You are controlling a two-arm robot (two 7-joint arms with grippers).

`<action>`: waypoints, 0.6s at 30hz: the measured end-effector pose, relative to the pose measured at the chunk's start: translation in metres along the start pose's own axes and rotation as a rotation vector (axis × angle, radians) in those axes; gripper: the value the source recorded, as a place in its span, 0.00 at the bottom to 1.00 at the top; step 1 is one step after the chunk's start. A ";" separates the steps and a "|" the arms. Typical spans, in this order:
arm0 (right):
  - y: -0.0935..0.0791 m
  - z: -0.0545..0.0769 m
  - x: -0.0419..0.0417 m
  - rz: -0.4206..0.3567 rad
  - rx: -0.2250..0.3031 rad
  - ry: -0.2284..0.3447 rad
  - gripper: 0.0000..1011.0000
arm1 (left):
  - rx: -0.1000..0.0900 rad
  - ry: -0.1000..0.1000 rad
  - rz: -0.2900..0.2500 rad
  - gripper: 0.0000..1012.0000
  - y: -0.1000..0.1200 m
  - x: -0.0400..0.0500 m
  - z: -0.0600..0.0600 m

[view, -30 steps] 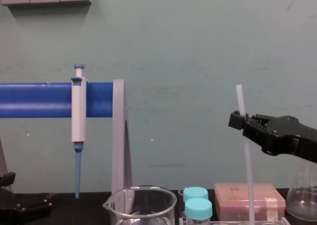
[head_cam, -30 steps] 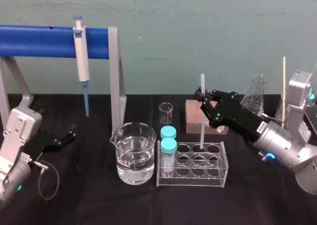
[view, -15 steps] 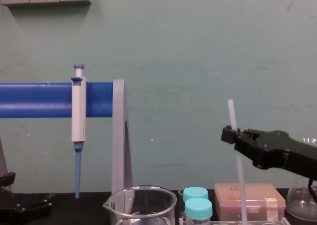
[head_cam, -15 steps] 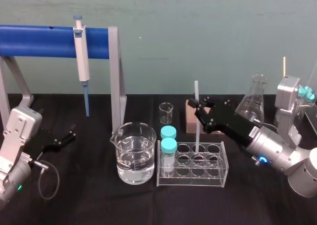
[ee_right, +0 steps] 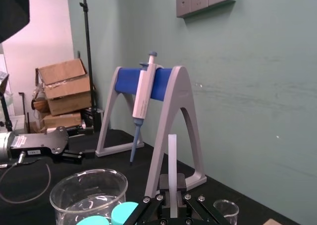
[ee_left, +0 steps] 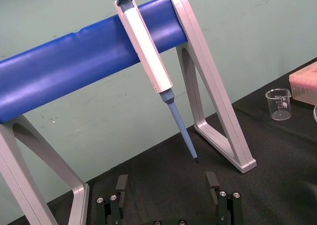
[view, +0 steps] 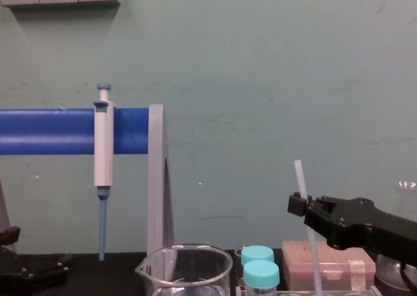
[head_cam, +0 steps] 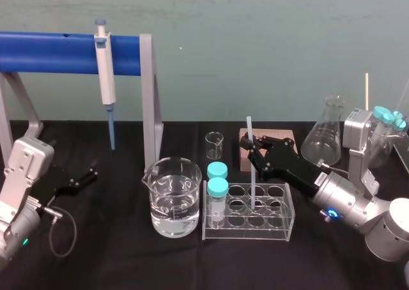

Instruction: Pick up the stirring rod with one hand, then place it down.

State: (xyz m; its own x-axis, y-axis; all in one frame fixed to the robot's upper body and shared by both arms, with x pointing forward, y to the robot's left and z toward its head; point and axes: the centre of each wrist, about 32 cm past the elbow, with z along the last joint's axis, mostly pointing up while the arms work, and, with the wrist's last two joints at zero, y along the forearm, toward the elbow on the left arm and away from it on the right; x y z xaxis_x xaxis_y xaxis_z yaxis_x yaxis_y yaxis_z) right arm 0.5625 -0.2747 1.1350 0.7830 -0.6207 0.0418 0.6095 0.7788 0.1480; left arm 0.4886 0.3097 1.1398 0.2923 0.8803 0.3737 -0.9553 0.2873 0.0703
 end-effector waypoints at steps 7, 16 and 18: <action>-0.001 -0.007 -0.0010 -0.020 -0.016 0.011 0.07 | 0.000 0.000 0.000 0.99 0.000 0.0000 0.000; -0.001 -0.010 -0.0020 -0.040 -0.027 0.026 0.07 | 0.000 0.000 0.000 0.99 0.000 0.0000 0.000; -0.001 -0.011 -0.0022 -0.044 -0.028 0.027 0.07 | 0.000 0.000 0.000 0.99 0.000 0.0000 0.000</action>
State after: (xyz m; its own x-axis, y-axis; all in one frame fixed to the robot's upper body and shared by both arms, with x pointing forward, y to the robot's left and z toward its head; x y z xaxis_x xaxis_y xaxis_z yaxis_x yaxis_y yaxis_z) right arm 0.5614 -0.2732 1.1241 0.7581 -0.6521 0.0091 0.6465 0.7533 0.1209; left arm 0.4886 0.3097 1.1398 0.2923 0.8803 0.3737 -0.9553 0.2873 0.0703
